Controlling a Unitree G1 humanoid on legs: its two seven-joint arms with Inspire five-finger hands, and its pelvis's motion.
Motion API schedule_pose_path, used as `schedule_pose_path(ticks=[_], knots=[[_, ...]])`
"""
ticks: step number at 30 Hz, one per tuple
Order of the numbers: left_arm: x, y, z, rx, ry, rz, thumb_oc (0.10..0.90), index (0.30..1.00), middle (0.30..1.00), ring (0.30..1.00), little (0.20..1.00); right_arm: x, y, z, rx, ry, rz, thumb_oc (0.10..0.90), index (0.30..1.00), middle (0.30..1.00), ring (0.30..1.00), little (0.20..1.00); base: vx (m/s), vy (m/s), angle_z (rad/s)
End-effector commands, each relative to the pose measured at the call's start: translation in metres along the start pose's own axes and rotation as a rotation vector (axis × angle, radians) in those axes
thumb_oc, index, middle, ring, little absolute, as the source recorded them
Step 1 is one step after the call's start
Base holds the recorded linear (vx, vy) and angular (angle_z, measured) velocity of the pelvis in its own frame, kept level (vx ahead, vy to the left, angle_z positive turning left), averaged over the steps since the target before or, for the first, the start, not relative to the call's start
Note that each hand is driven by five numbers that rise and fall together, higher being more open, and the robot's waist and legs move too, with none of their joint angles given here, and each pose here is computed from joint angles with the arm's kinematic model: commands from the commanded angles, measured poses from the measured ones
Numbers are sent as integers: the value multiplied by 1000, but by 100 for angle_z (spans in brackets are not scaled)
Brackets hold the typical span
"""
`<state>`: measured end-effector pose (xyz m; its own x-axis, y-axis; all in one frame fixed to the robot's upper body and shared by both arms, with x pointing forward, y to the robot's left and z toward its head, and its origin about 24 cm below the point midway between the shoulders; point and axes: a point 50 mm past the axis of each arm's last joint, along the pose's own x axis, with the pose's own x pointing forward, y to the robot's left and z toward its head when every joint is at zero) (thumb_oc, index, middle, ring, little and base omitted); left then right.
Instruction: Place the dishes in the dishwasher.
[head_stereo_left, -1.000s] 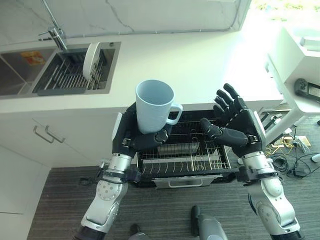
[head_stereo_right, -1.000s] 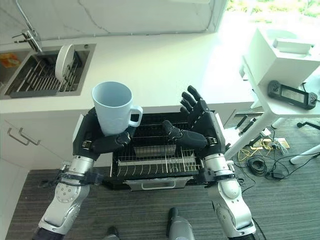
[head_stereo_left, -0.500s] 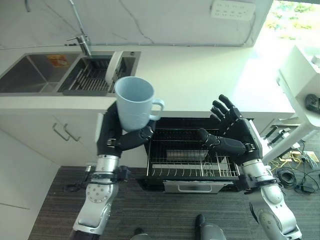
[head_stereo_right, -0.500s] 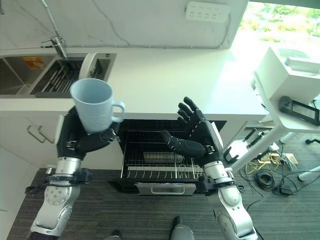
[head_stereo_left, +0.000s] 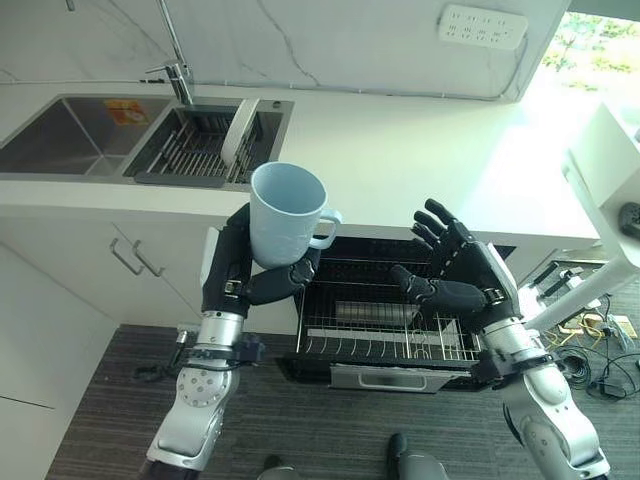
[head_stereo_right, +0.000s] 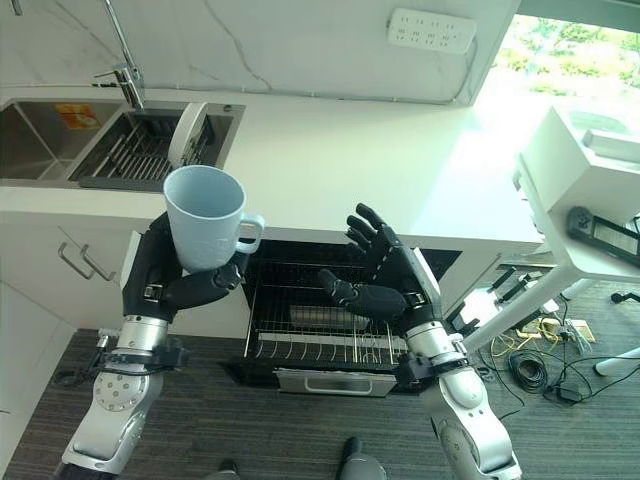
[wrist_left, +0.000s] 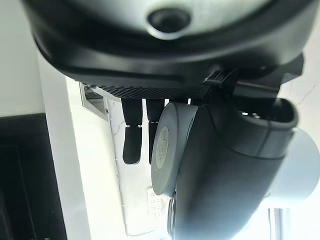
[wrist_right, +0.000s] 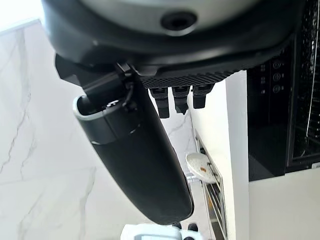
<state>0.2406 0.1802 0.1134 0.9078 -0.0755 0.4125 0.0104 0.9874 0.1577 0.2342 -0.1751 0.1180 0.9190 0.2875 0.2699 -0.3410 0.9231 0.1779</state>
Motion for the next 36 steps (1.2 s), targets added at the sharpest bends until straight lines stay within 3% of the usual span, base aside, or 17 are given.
schedule_pose_path(ticks=[1, 11, 36], knots=[[24, -9, 38, 45, -257, -117, 400, 300, 300, 300, 300, 20, 15, 45, 29, -267, 127, 800, 900, 900, 900, 900, 26, -30, 3], [24, -28, 28, 39, -224, -256, 400, 300, 300, 300, 300, 26, 29, 48, 56, -279, 244, 800, 900, 900, 900, 900, 6, -10, 0], [24, -49, 30, 0, -233, -357, 400, 300, 300, 300, 300, 33, 54, 37, 168, -219, 370, 800, 900, 900, 900, 900, 0, 0, 0]])
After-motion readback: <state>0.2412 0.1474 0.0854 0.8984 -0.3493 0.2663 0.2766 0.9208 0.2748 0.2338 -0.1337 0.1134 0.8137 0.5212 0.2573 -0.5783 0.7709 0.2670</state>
